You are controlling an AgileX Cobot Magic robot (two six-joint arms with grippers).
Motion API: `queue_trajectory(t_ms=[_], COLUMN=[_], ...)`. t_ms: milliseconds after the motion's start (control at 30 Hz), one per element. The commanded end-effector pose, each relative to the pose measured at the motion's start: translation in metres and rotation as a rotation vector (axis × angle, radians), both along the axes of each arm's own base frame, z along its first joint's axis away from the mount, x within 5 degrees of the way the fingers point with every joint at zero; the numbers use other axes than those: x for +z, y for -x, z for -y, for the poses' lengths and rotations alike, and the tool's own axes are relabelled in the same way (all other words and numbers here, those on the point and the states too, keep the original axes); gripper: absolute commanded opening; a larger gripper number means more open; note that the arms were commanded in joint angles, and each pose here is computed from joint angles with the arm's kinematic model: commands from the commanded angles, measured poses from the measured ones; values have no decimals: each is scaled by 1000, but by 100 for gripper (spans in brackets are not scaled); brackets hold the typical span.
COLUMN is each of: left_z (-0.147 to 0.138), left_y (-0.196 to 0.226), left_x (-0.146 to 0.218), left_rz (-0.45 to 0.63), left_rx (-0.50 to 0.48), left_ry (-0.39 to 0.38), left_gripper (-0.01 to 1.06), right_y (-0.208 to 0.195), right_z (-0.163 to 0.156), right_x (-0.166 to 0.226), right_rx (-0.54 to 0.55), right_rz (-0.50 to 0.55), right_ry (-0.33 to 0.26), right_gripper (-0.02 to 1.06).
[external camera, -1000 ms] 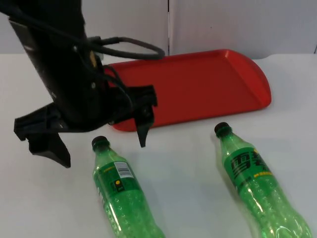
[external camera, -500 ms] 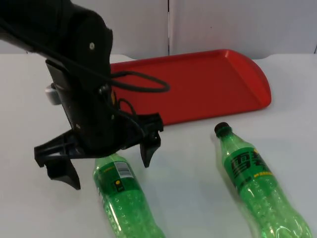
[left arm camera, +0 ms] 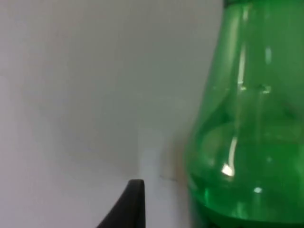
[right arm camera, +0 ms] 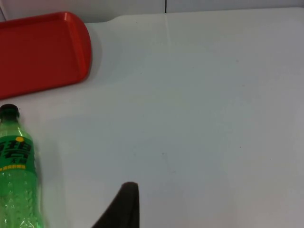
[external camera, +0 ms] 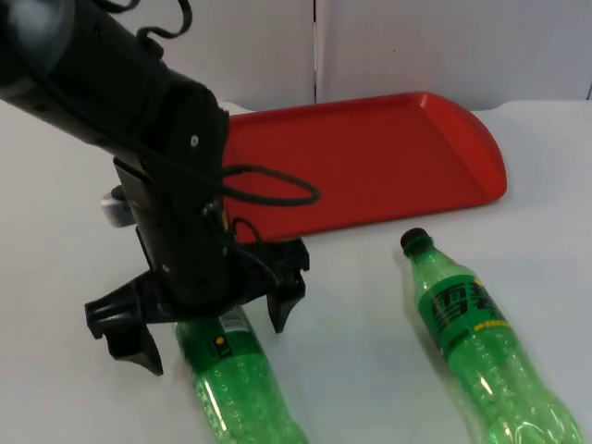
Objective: Place the bottle upright on the tray.
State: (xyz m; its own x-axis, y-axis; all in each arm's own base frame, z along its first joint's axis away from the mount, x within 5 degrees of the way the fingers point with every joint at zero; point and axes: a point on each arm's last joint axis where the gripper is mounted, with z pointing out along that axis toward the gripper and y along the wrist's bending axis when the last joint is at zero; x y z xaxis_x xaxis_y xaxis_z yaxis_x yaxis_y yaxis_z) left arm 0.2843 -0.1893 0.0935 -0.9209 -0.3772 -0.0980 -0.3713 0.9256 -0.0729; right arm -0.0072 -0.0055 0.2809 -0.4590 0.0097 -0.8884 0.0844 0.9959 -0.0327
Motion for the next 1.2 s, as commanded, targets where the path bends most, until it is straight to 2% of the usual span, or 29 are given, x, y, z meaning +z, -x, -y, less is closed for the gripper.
queue_trajectory(t_ms=[0, 433, 533, 633, 667, 700, 800, 833, 867, 967, 1000, 1033, 1167], left_z=[2, 3, 3, 4, 4, 4, 3, 3, 2, 2, 2, 2, 3], left_y=[0, -2, -3, -4, -4, -4, -2, -2, -2, -1, -1, -2, -2], left_x=[-4, -16, -16, -16, -16, -16, -16, -16, -16, -16, -16, -16, -16], left_rz=[-3, 9, 19, 26, 26, 24, 9, 9, 5, 1, 1, 3, 4], left_rx=[-6, -31, -31, -32, -32, -32, -28, -28, -27, -29, -29, -30, -27], left_ry=[-7, -16, -8, -2, -2, -4, -14, -14, -17, -22, -22, -21, -15], left_gripper=[105, 105, 101, 83, 83, 78, 56, 56, 48, 12, 12, 0, 0], right_y=[0, 0, 0, 0, 0, 0, 0, 0, 0, 0, 0, 0, 0], right_z=[0, 0, 0, 0, 0, 0, 0, 0, 0, 0, 0, 0, 0], right_x=[-1, -1, -1, -1, -1, -1, -1, -1, -1, -1, -1, -1, -1], right_rx=[-4, -4, -4, -4, -4, -4, -4, -4, -4, -4, -4, -4, -4], right_rz=[2, 2, 2, 2, 2, 2, 2, 2, 2, 2, 2, 2, 2], right_ry=[-2, -2, -2, -2, -2, -2, -2, -2, -2, -2, -2, -2, -2], right_gripper=[105, 105, 105, 105, 105, 105, 105, 105, 105, 105, 105, 105, 105])
